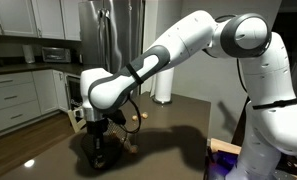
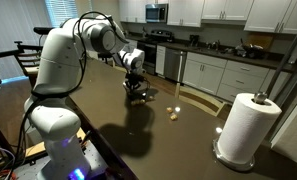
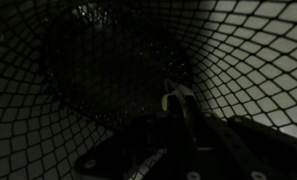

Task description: Pick up the object in the trash can and put it on the table.

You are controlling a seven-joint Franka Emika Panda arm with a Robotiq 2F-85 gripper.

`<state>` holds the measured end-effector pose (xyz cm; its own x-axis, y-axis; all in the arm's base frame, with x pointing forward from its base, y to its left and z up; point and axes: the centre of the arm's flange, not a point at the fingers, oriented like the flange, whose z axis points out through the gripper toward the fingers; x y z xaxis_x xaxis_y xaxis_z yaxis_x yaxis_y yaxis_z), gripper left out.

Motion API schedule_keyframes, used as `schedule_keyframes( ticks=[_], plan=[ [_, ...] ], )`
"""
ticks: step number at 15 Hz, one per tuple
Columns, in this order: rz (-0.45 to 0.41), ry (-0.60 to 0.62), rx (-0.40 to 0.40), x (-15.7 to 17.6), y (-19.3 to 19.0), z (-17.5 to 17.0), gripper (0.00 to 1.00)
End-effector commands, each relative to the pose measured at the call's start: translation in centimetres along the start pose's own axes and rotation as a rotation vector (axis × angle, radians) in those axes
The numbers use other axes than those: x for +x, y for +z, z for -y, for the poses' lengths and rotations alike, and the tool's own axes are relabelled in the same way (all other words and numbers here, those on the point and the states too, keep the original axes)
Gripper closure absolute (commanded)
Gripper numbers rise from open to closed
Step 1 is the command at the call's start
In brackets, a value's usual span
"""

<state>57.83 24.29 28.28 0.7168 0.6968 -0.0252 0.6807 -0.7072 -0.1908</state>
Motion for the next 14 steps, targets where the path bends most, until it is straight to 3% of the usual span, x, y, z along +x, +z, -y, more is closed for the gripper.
schedule_keyframes(
  ticks=[1, 8, 14],
  plan=[
    [0.002, 0.016, -0.058, -0.7, -0.9, 0.1, 0.95],
    [-0.012, 0.055, -0.174, -2.0, -5.4, -0.7, 0.94],
    [-0.088, 0.144, -0.258, -3.3, -11.3, -1.7, 0.94]
  ],
)
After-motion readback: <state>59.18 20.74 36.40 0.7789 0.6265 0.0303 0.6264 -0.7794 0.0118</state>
